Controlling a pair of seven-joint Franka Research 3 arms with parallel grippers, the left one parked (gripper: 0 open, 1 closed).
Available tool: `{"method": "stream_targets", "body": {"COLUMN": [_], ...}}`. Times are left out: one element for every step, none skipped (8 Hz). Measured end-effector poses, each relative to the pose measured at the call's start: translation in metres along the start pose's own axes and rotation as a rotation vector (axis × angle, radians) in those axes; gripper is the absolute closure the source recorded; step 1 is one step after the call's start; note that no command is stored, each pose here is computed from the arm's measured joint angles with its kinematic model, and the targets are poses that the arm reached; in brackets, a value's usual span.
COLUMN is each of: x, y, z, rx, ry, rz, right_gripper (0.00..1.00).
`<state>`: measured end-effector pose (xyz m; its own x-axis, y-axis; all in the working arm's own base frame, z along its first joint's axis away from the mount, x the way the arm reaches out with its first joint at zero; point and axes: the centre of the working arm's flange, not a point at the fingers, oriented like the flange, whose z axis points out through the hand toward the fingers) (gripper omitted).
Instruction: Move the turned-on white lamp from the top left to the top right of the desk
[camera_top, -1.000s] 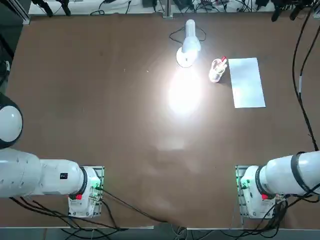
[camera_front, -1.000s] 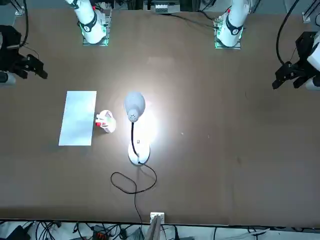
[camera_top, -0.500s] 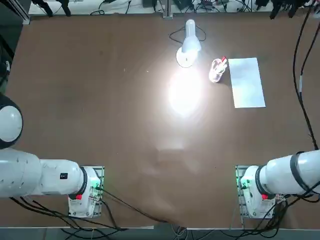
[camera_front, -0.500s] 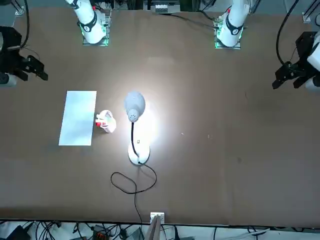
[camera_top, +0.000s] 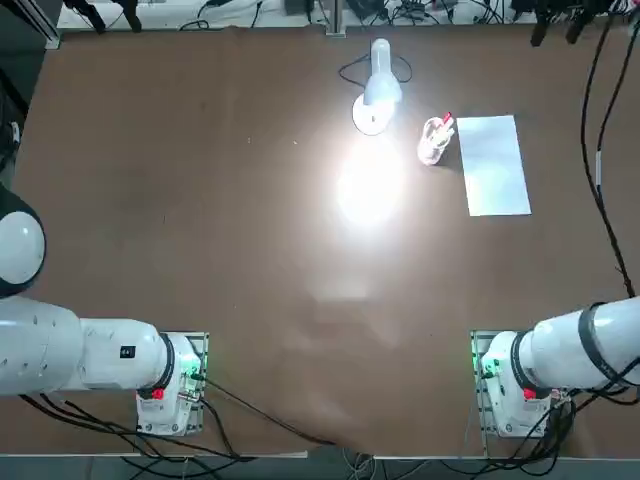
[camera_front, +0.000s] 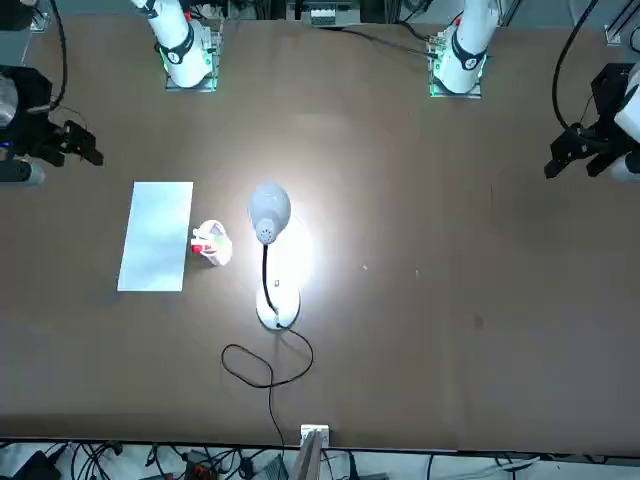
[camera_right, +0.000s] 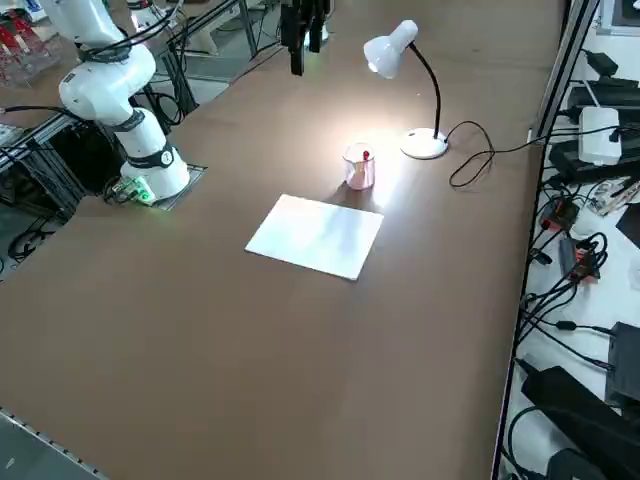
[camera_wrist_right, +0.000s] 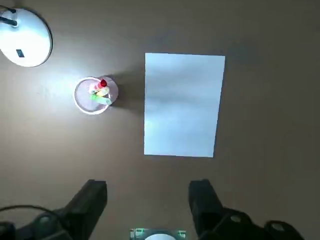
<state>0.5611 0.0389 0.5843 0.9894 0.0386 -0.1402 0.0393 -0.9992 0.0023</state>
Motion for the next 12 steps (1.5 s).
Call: {"method": "stream_targets", "body": {"x": [0.004,0.004,-0.003,-0.015,-0.026,-0.034,-0.038,-0.039,-0.039,-0.036,-0.028,-0.020], "y": [-0.040,-0.082,-0.126,-0.168,-0.208,-0.243,-0.269,-0.292,-0.314,-0.334,-0.347,-0.354], "z": [0.005,0.006,0.005,0.005,0.003,0.002,0.005,0.017,0.034,0.051,0.064,0.074], "rx": [0.019,0.052,0.065,0.062,0.064,0.080,0.086,0.058,0.018,-0.010,-0.021,-0.018], "ry": [0.009,0.029,0.039,0.049,0.077,0.126,0.174,0.213,0.246,0.286,0.332,0.369], "rz": [-0.010,-0.040,-0.093,-0.151,-0.183,-0.165,-0.118,-0.076,-0.047,-0.024,-0.014,-0.010], "right_gripper": [0.00,0.00,0.00,0.01,0.01,0.01,0.01,0.01,0.01,0.01,0.00,0.00]}}
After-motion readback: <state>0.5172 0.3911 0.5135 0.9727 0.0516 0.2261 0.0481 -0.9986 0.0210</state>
